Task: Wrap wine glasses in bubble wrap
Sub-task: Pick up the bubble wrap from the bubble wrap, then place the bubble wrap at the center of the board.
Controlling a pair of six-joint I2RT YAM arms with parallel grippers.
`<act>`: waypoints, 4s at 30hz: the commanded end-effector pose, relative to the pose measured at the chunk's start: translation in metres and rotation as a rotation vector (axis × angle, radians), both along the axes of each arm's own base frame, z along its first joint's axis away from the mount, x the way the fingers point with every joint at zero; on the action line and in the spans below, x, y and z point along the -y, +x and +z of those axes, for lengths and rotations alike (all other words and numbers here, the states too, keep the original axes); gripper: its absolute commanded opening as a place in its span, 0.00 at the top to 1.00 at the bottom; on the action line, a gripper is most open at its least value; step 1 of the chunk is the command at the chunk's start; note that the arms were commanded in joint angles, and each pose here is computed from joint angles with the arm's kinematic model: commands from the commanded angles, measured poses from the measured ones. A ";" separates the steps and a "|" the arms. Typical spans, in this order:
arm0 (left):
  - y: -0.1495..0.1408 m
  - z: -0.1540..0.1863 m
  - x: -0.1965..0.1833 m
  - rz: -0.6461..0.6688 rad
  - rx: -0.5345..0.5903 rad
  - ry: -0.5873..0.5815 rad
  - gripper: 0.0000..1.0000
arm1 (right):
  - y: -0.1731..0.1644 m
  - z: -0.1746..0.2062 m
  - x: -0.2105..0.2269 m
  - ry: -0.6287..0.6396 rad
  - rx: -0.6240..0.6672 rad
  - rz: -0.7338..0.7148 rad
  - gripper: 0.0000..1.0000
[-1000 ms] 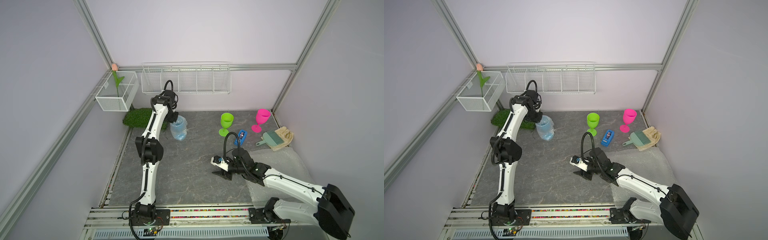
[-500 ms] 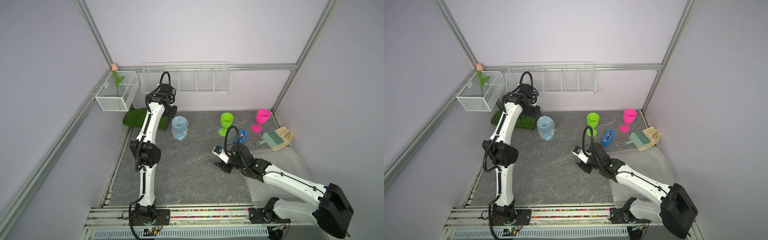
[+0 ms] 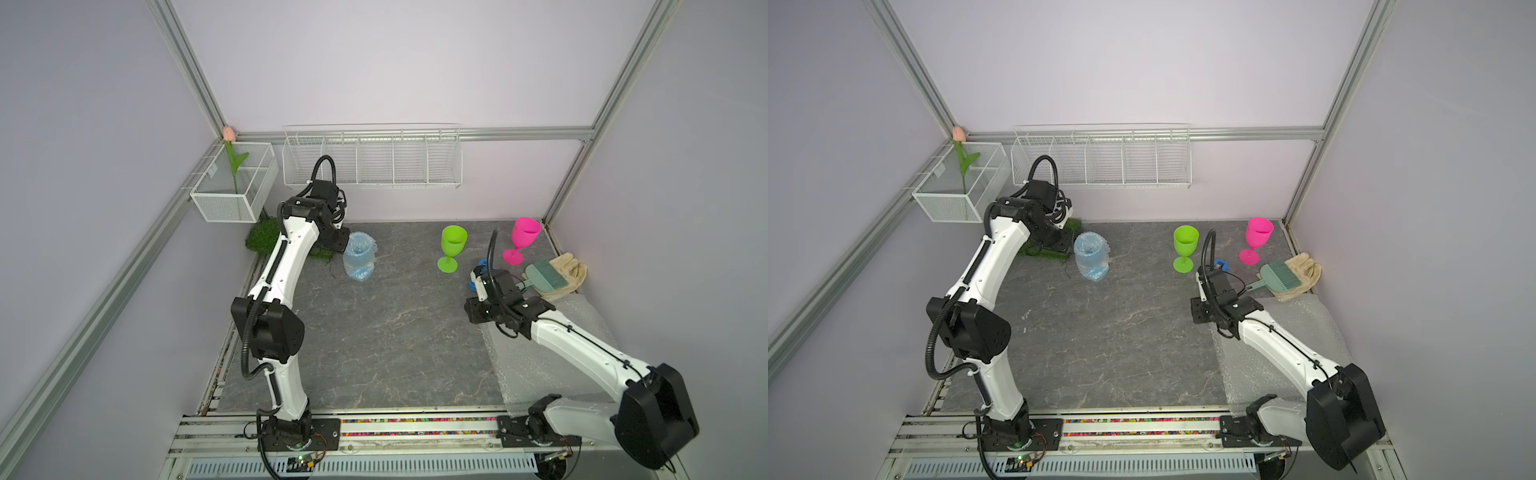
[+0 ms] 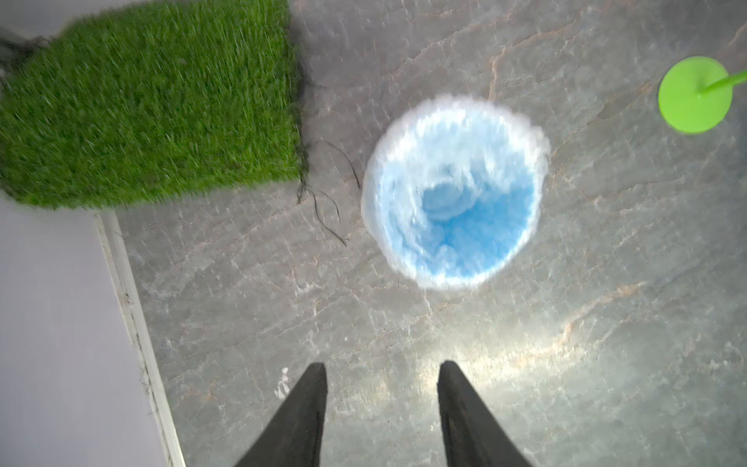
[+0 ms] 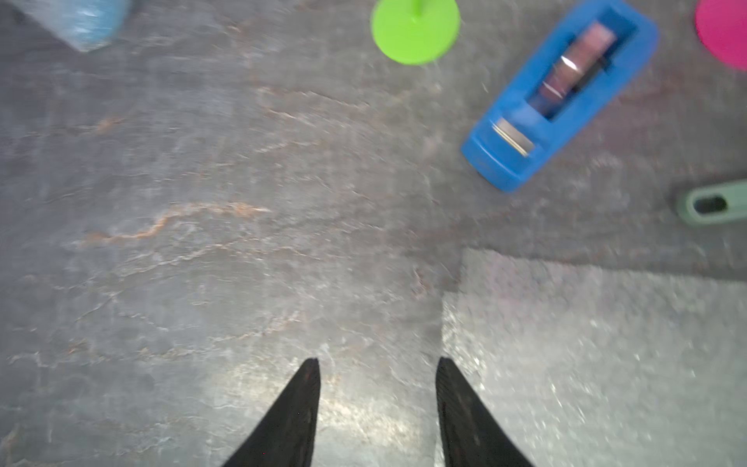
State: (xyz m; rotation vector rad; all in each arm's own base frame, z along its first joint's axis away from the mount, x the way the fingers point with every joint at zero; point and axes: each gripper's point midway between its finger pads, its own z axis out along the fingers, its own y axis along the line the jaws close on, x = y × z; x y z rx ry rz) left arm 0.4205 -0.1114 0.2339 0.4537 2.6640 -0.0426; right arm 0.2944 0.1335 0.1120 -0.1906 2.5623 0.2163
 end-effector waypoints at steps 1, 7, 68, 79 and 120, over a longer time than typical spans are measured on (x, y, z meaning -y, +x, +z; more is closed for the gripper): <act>-0.016 0.014 0.000 -0.002 0.081 -0.037 0.53 | -0.024 -0.023 0.028 -0.039 -0.164 -0.127 0.48; -0.044 -0.008 -0.016 0.000 0.144 -0.004 0.52 | -0.035 -0.050 0.062 -0.152 -0.288 -0.228 0.44; -0.083 0.017 0.022 -0.068 0.257 -0.118 0.55 | -0.013 0.087 -0.283 0.766 -0.228 0.049 0.93; -0.114 -0.002 -0.004 0.080 0.233 -0.122 0.55 | -0.024 0.028 -0.395 0.802 -0.387 0.296 0.84; -0.158 -0.216 0.050 0.239 -0.330 -0.377 0.65 | -0.018 -0.086 -0.099 0.127 -0.374 0.026 0.38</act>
